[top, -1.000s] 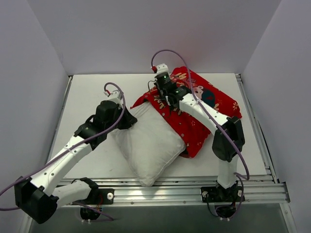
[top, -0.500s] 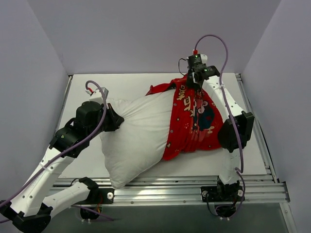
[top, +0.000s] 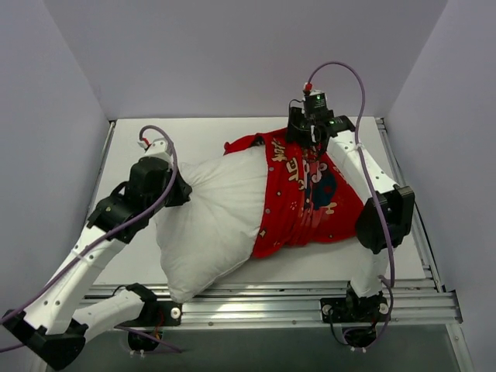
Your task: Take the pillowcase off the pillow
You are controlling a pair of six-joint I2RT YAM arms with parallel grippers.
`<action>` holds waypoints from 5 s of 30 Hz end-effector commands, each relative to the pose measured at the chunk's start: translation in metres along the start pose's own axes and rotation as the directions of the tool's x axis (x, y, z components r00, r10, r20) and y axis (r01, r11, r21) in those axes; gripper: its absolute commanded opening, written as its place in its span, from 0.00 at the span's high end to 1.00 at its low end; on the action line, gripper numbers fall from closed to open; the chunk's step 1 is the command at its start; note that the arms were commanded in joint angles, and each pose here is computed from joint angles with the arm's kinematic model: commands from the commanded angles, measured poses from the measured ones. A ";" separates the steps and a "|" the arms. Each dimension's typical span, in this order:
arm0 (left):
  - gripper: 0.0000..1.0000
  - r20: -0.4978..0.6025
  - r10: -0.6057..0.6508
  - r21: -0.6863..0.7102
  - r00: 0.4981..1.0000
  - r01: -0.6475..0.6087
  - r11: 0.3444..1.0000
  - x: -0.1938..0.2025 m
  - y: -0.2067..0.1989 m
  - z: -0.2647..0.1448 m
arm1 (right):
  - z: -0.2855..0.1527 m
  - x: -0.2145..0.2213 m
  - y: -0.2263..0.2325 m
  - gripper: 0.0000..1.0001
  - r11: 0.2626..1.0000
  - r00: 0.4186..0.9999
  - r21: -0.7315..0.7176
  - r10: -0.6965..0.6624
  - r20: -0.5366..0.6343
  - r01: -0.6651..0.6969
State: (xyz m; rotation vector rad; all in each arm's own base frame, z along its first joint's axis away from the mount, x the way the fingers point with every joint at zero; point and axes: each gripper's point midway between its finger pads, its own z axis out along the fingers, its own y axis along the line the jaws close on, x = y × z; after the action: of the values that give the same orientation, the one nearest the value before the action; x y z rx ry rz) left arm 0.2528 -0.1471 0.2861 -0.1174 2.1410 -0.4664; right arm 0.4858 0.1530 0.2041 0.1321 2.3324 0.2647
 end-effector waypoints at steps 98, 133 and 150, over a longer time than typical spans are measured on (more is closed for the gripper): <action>0.98 -0.063 0.188 -0.055 0.980 -0.192 0.980 0.078 -0.044 0.063 | -0.084 0.226 0.092 0.17 0.983 0.999 -0.179 -0.045 0.027 0.050; 0.98 0.007 0.122 -0.097 0.993 -0.121 0.988 -0.004 0.044 -0.051 | -0.141 0.049 -0.137 1.00 0.889 0.847 0.089 0.392 0.360 -0.449; 0.06 -0.089 0.045 0.082 0.995 -0.038 0.996 -0.024 -0.012 -0.023 | -0.165 0.017 0.039 0.17 0.970 0.958 -0.239 0.019 0.287 0.053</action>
State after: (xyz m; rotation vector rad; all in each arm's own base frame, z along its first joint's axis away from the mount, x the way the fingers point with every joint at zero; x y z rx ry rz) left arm 0.2231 -0.1478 0.2938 0.0189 2.2997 -0.5677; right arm 0.3457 0.1234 0.3031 0.2078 2.0041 0.4624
